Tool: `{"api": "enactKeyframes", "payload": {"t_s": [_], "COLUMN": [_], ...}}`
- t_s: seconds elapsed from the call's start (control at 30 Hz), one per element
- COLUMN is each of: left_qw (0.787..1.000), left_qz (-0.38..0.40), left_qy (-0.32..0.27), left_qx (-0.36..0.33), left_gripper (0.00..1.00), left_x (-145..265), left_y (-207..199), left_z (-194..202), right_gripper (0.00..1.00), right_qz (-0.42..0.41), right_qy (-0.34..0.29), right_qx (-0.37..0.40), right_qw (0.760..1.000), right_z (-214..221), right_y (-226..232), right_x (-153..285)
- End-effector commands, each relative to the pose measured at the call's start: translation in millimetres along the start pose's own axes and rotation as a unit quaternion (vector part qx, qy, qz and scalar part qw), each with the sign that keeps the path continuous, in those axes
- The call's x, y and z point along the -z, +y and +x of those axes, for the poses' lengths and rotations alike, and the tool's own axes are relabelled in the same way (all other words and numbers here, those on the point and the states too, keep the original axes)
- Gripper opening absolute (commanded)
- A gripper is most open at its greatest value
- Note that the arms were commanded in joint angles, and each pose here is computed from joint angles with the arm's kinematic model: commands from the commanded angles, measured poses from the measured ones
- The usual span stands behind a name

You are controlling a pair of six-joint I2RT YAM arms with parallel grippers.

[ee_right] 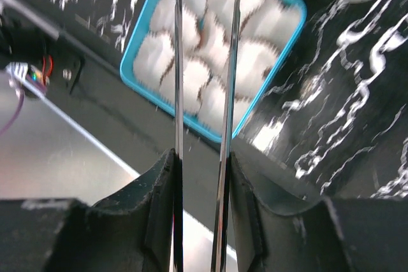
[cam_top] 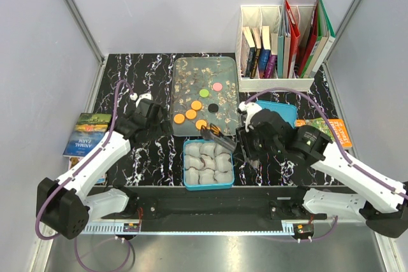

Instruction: Pack the cookies

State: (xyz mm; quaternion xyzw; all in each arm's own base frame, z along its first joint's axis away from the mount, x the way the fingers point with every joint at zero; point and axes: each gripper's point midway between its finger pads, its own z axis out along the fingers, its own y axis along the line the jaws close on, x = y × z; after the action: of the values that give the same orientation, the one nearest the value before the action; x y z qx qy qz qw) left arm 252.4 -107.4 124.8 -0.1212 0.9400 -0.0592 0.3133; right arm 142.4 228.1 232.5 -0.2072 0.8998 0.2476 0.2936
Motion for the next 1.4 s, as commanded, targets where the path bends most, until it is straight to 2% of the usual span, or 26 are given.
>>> {"api": "enactKeyframes", "payload": {"t_s": [0.0, 0.27, 0.63, 1.07, 1.37], "left_qw": [1.0, 1.0, 1.0, 1.0, 1.0], "left_qz": [0.0, -0.002, -0.006, -0.005, -0.005], "left_qy": [-0.018, -0.018, -0.016, -0.016, -0.016], "left_qx": [0.004, 0.005, 0.005, 0.006, 0.005], "left_gripper": [0.99, 0.99, 0.99, 0.99, 0.99], "left_x": [2.6, 4.5, 3.0, 2.8, 3.3], "left_y": [-3.8, -0.7, 0.5, 0.1, 0.2], "left_z": [-11.7, -9.2, -7.5, -8.2, -7.6], "right_gripper": [0.0, 0.0, 0.0, 0.0, 0.0], "right_qz": [0.019, 0.009, -0.007, 0.046, 0.064], "right_qy": [0.037, 0.049, 0.067, -0.017, 0.004], "right_qx": [-0.012, -0.027, -0.003, -0.012, 0.009], "right_qw": [0.999, 0.998, 0.998, 0.999, 0.998], "right_z": [32.1, 51.0, 63.5, 27.3, 38.2], "right_y": [1.8, 11.7, 35.0, 19.7, 14.6], "right_x": [-2.1, -36.1, -46.7, -33.1, -55.1]}}
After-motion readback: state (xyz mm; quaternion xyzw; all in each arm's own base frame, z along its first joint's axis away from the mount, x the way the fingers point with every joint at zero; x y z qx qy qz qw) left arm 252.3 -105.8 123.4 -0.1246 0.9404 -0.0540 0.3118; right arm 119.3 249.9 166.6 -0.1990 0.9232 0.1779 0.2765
